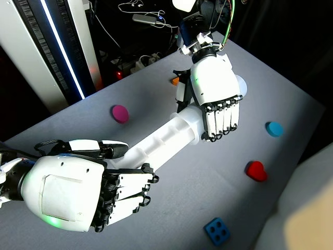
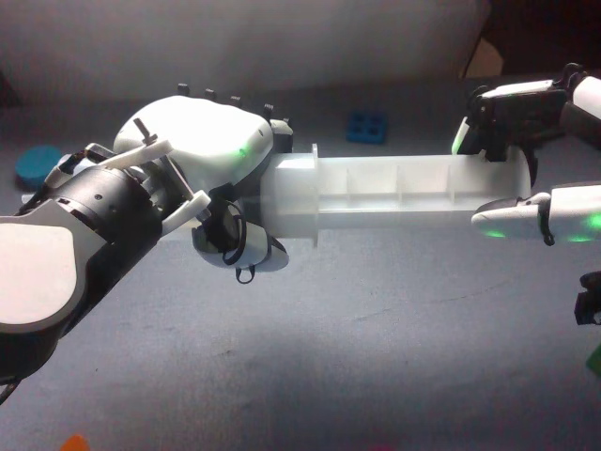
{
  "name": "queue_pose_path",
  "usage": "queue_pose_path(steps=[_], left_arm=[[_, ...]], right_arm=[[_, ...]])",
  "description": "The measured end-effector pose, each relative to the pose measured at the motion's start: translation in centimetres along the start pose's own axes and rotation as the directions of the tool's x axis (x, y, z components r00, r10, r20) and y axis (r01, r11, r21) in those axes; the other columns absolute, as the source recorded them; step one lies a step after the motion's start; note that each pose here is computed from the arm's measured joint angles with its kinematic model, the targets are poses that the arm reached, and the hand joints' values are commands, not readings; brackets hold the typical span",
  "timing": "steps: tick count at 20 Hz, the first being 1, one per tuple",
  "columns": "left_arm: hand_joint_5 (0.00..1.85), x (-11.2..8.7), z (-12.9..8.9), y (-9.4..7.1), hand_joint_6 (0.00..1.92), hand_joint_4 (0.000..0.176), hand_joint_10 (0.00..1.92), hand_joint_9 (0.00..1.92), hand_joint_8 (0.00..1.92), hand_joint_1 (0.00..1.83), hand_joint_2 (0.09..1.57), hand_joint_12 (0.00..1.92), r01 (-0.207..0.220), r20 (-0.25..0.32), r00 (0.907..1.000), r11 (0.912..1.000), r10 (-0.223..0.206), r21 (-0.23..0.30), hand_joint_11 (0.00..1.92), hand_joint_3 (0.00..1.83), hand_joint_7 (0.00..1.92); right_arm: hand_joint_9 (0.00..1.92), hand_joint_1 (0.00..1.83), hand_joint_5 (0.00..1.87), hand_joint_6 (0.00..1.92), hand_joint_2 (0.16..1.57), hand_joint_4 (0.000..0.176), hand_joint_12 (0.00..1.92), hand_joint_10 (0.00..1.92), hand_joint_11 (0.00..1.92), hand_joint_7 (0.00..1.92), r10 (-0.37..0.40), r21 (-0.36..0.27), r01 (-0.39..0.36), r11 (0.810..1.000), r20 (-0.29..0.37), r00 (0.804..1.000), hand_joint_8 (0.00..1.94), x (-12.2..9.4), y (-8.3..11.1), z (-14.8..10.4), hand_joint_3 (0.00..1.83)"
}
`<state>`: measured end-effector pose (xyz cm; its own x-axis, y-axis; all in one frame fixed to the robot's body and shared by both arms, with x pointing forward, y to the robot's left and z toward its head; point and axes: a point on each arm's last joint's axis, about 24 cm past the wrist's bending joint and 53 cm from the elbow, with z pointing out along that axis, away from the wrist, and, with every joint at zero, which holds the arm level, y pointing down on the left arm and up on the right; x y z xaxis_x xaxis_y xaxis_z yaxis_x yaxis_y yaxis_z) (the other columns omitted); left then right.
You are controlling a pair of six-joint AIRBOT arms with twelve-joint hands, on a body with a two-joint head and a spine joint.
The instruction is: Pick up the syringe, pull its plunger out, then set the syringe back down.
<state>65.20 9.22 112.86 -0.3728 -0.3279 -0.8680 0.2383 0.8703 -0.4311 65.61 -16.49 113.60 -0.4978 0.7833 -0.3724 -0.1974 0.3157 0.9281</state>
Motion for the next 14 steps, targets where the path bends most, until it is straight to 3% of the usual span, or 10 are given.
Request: queue_pose_path(steps=[4, 6, 7, 8, 9, 10, 11, 12, 13, 14], left_arm=[[0.74, 0.0, 0.0, 0.0, 1.15, 0.0, 1.49, 0.7, 1.32, 1.48, 1.2, 1.68, 0.0, 0.002, 1.0, 1.0, 0.0, -0.001, 0.74, 0.0, 0.72], [0.73, 0.0, 0.0, 0.1, 1.15, 0.0, 1.49, 0.7, 1.32, 1.48, 1.2, 1.68, -0.002, 0.0, 1.0, 1.0, 0.002, -0.002, 0.74, 0.0, 0.72], [0.73, 0.1, 0.0, 0.2, 1.15, 0.0, 1.49, 0.7, 1.32, 1.48, 1.2, 1.68, 0.002, -0.001, 1.0, 1.0, -0.002, -0.004, 0.74, 0.0, 0.72], [0.73, 0.1, 0.0, 0.2, 1.15, 0.0, 1.49, 0.7, 1.32, 1.48, 1.2, 1.69, 0.004, -0.002, 1.0, 1.0, -0.004, -0.007, 0.74, 0.0, 0.72], [0.73, 0.1, 0.0, 0.3, 1.15, 0.0, 1.49, 0.7, 1.32, 1.48, 1.2, 1.69, 0.006, -0.003, 1.0, 1.0, -0.006, -0.007, 0.73, 0.0, 0.72], [0.73, 0.1, 0.0, 0.3, 1.15, 0.0, 1.49, 0.7, 1.32, 1.48, 1.2, 1.69, 0.009, -0.002, 1.0, 0.9999, -0.009, -0.009, 0.73, 0.0, 0.72], [0.73, 0.1, -0.1, 0.5, 1.15, 0.0, 1.49, 0.7, 1.32, 1.48, 1.2, 1.69, -0.002, 0.0, 1.0, 0.9999, 0.002, -0.017, 0.73, 0.0, 0.72], [0.73, 0.3, -0.2, 1.0, 1.15, 0.0, 1.49, 0.7, 1.32, 1.48, 1.2, 1.69, -0.031, -0.004, 0.9995, 0.9991, 0.031, -0.027, 0.73, 0.0, 0.72], [0.74, 0.6, -0.2, 1.8, 1.15, 0.0, 1.49, 0.71, 1.33, 1.48, 1.2, 1.69, -0.014, -0.017, 0.9998, 0.9987, 0.014, -0.048, 0.71, 0.0, 0.71], [0.75, 0.5, -0.2, 1.9, 1.15, 0.0, 1.49, 0.7, 1.34, 1.48, 1.2, 1.69, -0.013, -0.016, 0.9998, 0.9985, 0.012, -0.053, 0.7, 0.0, 0.7]], right_arm=[[0.82, 1.35, 0.68, 1.31, 1.18, 0.0, 1.34, 1.39, 0.79, 0.93, -0.002, 0.0, 0.002, 1.0, 0.0, 1.0, 1.05, 0.0, 0.0, 0.0, 0.0], [0.73, 1.34, 0.61, 1.43, 1.23, 0.0, 1.38, 1.51, 0.66, 0.79, -0.004, -0.001, 0.004, 1.0, -0.001, 1.0, 1.23, 0.0, 0.0, 0.0, 0.0], [0.59, 1.17, 0.6, 1.49, 1.27, 0.0, 1.39, 1.1, 0.56, 0.77, -0.005, -0.001, 0.005, 1.0, -0.002, 1.0, 1.34, 0.0, 0.0, 0.0, 0.0], [0.54, 1.15, 0.54, 0.77, 1.21, 0.0, 1.35, 0.85, 0.48, 0.63, -0.004, 0.0, 0.004, 1.0, -0.001, 1.0, 0.76, 0.0, 0.0, 0.0, 0.0], [0.57, 1.12, 0.61, 0.37, 1.17, 0.0, 1.27, 0.62, 0.46, 0.67, -0.001, 0.002, 0.001, 1.0, 0.003, 1.0, 0.38, -0.1, -0.1, 0.0, 0.0], [0.58, 1.06, 0.62, 0.15, 1.14, 0.0, 1.17, 0.39, 0.43, 0.68, -0.003, 0.003, 0.003, 1.0, 0.01, 1.0, 0.16, -0.3, -0.1, 0.0, 0.0], [0.57, 1.0, 0.57, 0.05, 1.12, 0.0, 1.08, 0.22, 0.4, 0.66, -0.004, 0.006, 0.004, 1.0, 0.022, 1.0, 0.05, -0.8, -0.2, 0.0, 0.0], [0.57, 1.0, 0.57, 0.05, 1.12, 0.0, 1.08, 0.22, 0.4, 0.66, 0.008, 0.01, -0.009, 1.0, 0.05, 0.999, 0.05, -1.7, -0.2, -0.1, 0.0], [0.45, 0.89, 0.39, 0.0, 1.08, 0.0, 0.98, 0.04, 0.26, 0.5, 0.005, 0.006, -0.006, 1.0, 0.077, 0.997, 0.0, -2.9, -0.1, -0.2, 0.0], [0.38, 0.83, 0.27, 0.0, 1.05, 0.0, 0.94, 0.01, 0.18, 0.36, 0.003, 0.002, -0.004, 1.0, 0.089, 0.996, 0.0, -3.4, 0.0, -0.3, 0.0]])
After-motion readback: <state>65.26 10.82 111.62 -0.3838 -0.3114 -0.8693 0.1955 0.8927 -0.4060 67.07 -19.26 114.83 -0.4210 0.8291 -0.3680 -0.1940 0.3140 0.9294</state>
